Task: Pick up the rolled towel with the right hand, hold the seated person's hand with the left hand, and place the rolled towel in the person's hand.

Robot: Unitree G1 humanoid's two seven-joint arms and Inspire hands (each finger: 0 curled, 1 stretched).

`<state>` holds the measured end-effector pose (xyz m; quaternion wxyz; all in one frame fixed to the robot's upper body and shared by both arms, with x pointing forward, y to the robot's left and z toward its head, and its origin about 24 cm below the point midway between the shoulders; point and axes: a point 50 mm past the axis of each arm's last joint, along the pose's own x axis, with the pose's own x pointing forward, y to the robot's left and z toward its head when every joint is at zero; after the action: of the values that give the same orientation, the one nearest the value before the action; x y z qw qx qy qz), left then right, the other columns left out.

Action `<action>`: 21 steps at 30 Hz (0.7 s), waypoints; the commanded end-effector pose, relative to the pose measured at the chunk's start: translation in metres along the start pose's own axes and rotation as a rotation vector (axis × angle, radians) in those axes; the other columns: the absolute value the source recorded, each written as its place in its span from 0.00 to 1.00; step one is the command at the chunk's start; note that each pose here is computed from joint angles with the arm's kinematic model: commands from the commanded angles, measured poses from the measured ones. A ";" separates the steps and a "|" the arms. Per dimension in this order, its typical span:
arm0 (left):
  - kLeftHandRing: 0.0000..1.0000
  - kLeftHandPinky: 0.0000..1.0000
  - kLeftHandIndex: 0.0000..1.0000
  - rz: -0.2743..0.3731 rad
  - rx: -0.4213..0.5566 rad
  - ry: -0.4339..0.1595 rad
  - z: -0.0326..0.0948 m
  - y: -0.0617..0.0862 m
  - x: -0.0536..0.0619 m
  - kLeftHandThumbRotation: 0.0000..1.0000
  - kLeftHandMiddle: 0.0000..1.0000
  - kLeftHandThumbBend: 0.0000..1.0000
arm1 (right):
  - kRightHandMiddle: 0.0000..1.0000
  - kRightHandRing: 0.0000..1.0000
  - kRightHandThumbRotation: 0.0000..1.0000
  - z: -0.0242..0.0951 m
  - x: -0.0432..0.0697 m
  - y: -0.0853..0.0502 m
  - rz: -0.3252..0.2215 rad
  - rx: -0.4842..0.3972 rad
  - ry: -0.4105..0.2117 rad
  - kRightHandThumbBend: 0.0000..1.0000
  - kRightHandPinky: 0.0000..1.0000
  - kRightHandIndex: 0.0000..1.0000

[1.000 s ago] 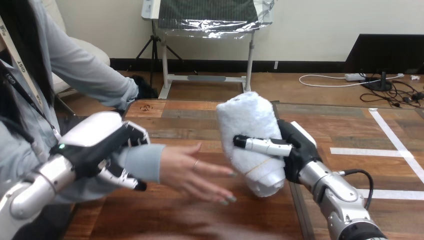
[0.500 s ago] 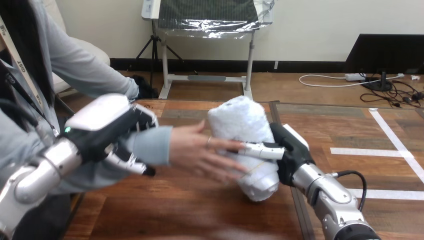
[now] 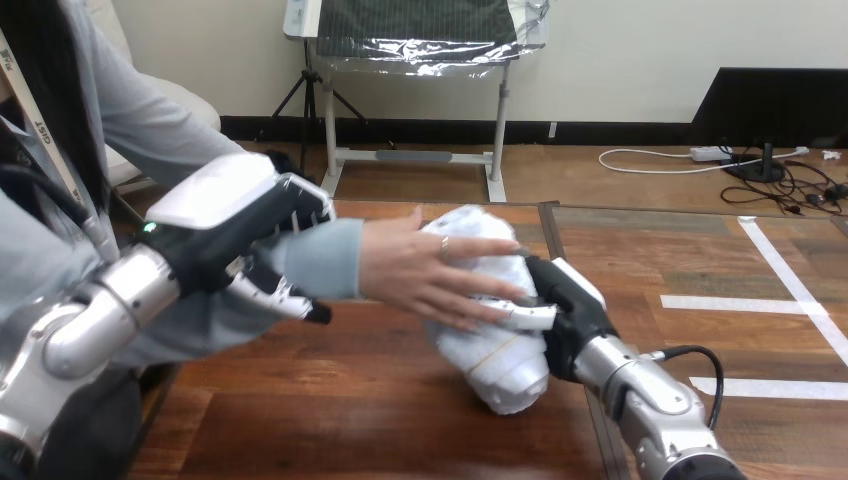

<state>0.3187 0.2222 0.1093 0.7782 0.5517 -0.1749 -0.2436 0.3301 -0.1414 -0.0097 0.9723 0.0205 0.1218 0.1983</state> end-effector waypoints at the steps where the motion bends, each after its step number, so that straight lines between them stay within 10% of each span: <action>1: 0.37 0.33 0.43 0.178 0.051 -0.192 0.039 0.048 0.028 0.00 0.43 0.84 | 0.46 0.39 0.00 0.022 0.013 0.015 0.038 -0.066 -0.089 0.78 0.34 0.44; 21: 0.38 0.34 0.44 0.176 0.042 -0.199 0.044 0.045 0.033 0.00 0.43 0.84 | 0.46 0.39 0.00 0.018 0.015 0.037 0.064 -0.147 -0.123 0.79 0.34 0.45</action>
<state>0.3227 0.2065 0.1188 0.7780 0.5425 -0.2009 -0.2450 0.3262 -0.1124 -0.0098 0.9692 -0.0276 0.0962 0.2250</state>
